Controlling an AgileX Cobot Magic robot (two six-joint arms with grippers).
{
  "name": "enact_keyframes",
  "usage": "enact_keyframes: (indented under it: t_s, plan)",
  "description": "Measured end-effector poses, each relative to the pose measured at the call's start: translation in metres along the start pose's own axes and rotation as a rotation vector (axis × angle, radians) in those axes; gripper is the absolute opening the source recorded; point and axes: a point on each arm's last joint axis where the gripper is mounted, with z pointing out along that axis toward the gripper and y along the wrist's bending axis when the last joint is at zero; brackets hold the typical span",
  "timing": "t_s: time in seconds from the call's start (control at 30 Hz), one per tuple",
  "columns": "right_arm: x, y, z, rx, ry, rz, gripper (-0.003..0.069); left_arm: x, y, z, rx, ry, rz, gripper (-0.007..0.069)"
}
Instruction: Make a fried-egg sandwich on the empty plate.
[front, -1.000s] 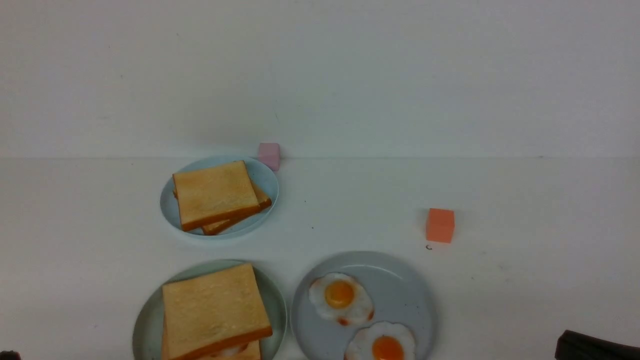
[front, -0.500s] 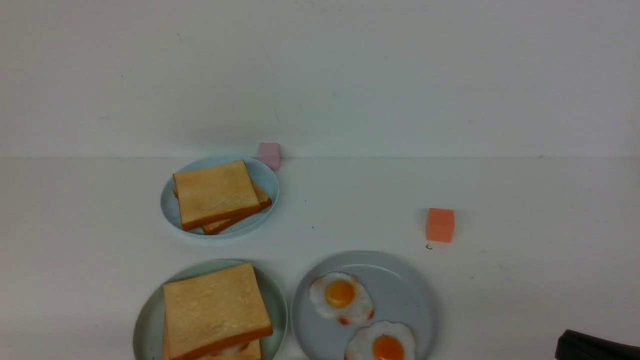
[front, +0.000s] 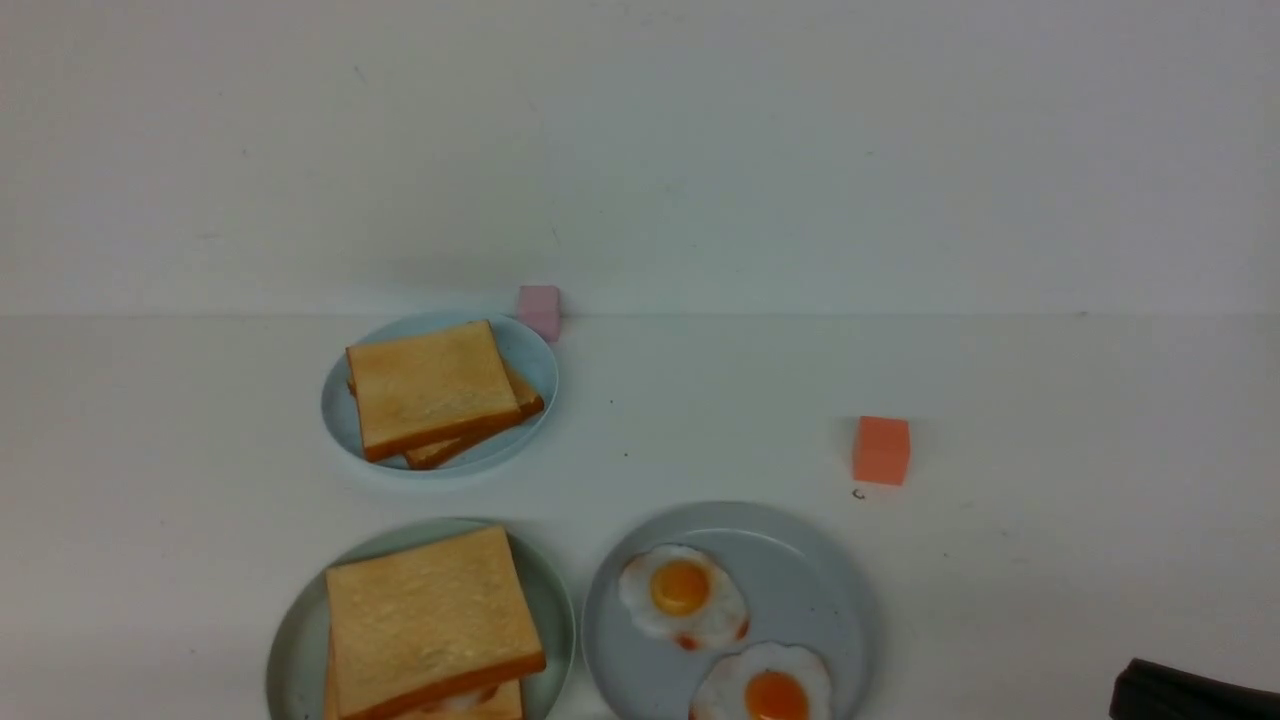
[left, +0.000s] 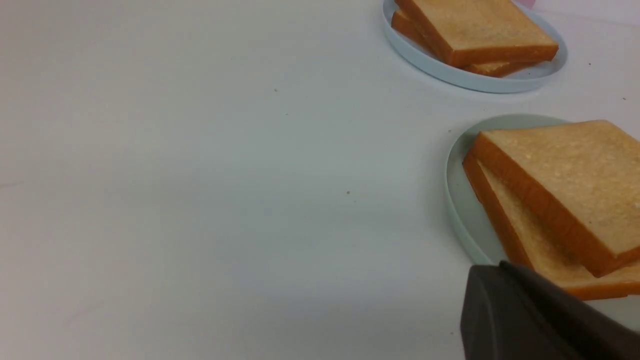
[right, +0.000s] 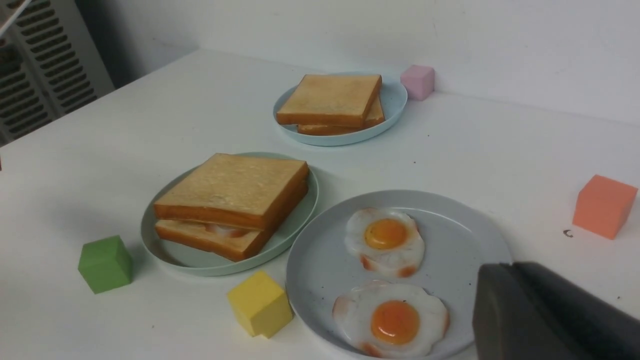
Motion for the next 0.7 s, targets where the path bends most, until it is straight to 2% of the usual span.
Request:
enact_keyframes:
  t_s: [0.27, 0.47, 0.53, 0.63, 0.7]
  plan:
    - [0.005, -0.002, -0.008, 0.01, -0.043, -0.021, 0.0058, 0.0, 0.0, 0.0, 0.001, -0.002, -0.001, -0.0001]
    - [0.028, -0.014, -0.026, 0.182, -0.059, -0.017, 0.0069, 0.0, 0.0, 0.0, 0.001, -0.002, -0.002, 0.0003]
    - [0.035, -0.017, -0.029, 0.231, -0.046, 0.01, 0.0071, 0.0, 0.0, 0.0, 0.001, -0.002, -0.002, 0.0004]
    - [0.062, -0.026, -0.032, 0.379, -0.013, 0.109, 0.0078, 0.0, 0.0, 0.0, 0.001, -0.002, -0.002, 0.0008]
    - [0.068, -0.028, -0.032, 0.411, 0.014, 0.146, 0.008, 0.0, 0.0, 0.0, 0.002, -0.006, -0.001, 0.0008]
